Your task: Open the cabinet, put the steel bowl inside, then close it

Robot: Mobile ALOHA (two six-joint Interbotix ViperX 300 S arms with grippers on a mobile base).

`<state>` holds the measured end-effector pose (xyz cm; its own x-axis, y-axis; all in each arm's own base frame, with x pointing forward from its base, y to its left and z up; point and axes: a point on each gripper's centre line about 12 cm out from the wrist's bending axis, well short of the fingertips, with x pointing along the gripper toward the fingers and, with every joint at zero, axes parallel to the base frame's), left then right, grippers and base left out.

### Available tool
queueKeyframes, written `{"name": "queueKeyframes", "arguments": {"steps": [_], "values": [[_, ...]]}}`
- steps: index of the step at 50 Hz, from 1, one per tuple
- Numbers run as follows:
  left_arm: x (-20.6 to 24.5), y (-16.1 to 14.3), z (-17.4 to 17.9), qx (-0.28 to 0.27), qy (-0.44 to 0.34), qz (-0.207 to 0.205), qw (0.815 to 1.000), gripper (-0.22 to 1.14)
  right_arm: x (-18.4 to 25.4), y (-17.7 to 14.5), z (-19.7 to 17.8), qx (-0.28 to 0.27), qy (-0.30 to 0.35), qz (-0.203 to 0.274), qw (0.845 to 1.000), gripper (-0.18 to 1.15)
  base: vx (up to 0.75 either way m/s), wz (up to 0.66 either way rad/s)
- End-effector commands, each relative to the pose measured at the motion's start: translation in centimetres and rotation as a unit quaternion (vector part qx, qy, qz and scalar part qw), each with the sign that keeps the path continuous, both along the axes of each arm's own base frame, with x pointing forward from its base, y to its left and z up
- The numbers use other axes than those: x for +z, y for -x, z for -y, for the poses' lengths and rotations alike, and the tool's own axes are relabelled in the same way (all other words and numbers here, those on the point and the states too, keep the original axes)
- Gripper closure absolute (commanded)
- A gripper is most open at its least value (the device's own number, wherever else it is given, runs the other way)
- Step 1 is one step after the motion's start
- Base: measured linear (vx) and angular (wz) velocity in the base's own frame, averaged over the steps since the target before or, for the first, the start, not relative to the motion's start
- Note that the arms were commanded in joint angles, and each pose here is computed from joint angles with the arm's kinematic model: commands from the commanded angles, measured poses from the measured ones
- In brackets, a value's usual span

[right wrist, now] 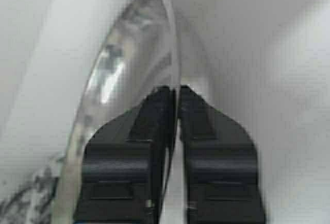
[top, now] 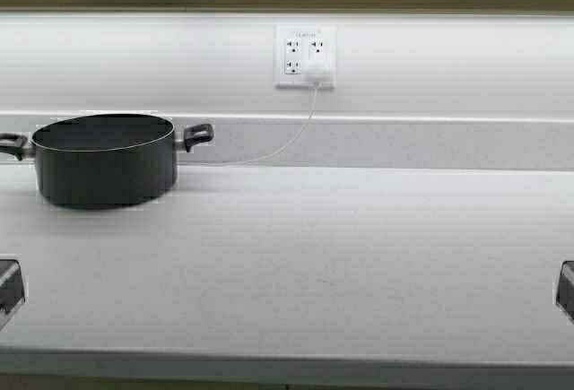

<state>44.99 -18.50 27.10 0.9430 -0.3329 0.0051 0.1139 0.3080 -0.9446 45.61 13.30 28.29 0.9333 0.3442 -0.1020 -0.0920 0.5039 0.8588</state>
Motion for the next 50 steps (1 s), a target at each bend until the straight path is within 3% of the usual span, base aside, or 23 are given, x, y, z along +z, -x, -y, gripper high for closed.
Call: {"name": "queueKeyframes", "arguments": {"steps": [1,6,9,26,30,34,40,43,46,50], "values": [[1.9,0.5,-0.1,0.011,0.030,0.058,0.998,0.46,1.5,0.5,0.2,0.009,-0.013,0.045,0.999,-0.03,0.00,0.00],[2.4,0.9,-1.0,0.023,0.044,0.081,0.995,0.21,1.2,0.6,1.2,0.001,-0.018,0.048,0.999,-0.07,0.00,0.00],[2.5,1.1,-1.5,0.028,0.047,0.086,0.995,0.14,1.0,0.6,1.7,-0.004,-0.016,0.046,0.999,-0.06,0.00,0.00],[3.2,2.6,-6.2,0.075,0.049,0.106,0.990,0.14,1.4,1.4,4.1,-0.021,-0.003,0.059,0.998,-0.06,0.01,-0.01],[3.6,3.4,-6.5,0.072,0.040,0.115,0.990,0.19,1.8,2.0,3.9,-0.009,0.013,0.068,0.998,-0.02,0.01,-0.01],[4.1,4.1,-6.4,0.061,0.017,0.126,0.990,0.42,1.6,2.8,3.3,0.006,0.038,0.068,0.997,0.13,0.00,0.00],[4.7,5.4,-6.2,0.045,-0.055,0.141,0.987,0.99,1.2,3.8,2.4,0.032,0.114,0.085,0.989,0.78,0.00,0.00],[4.7,5.8,-6.3,0.048,-0.098,0.142,0.984,1.03,1.1,4.6,2.3,0.037,0.147,0.095,0.984,1.04,-0.02,-0.02],[4.7,6.4,-6.5,0.049,-0.157,0.141,0.976,0.89,1.1,5.3,2.0,0.040,0.183,0.104,0.977,1.04,-0.04,-0.02],[4.7,7.2,-6.7,0.048,-0.233,0.143,0.961,0.82,1.0,6.2,1.4,0.049,0.241,0.104,0.964,0.86,-0.08,-0.03]]}}
